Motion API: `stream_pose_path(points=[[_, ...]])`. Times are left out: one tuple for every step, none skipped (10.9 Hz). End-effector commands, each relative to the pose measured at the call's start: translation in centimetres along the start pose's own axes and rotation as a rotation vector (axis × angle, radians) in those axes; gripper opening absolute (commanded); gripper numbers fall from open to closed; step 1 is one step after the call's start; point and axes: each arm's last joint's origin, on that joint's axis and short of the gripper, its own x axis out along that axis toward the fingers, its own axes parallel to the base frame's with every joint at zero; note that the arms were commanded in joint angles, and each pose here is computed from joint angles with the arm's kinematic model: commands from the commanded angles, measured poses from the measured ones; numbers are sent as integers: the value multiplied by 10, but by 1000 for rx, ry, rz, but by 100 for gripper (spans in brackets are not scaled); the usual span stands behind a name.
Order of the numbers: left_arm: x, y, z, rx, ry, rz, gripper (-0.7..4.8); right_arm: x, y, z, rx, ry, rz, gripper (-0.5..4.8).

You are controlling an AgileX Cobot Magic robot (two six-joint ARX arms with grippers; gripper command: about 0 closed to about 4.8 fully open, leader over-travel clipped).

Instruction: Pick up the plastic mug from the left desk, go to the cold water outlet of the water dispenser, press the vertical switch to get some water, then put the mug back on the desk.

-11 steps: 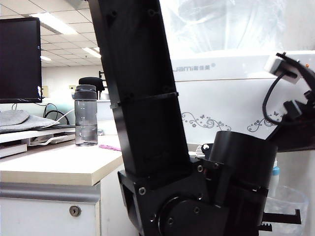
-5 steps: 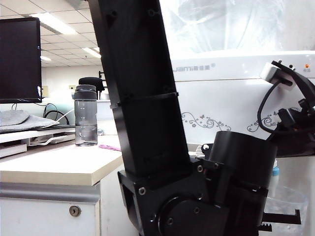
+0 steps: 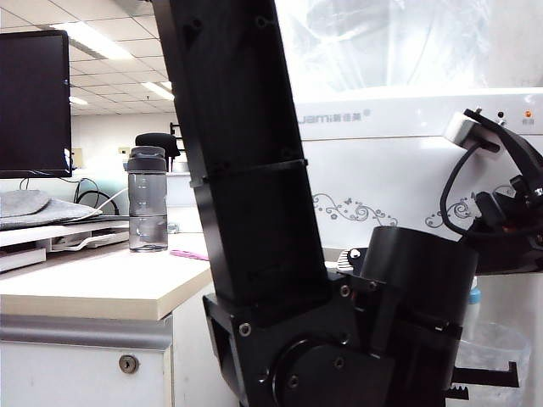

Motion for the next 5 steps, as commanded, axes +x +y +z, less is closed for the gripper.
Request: stream_pose_path(points=[[0,-4,11,-56,-54,-11,-6,1,0,-11,28,100,-28,-1],[0,-4,11,-56,-54,-11,-6,0,0,-11,28,102,-31,-1],[0,-4,11,-56,-54,-11,-6,1,0,-11,26,98,-32,-1],[0,-4,11,-56,-54,-11,-6,1,0,-10,24,94,-35,-1],[0,-4,11,-56,-54,-11,-6,1,0,-10,24,93,-35,-1]])
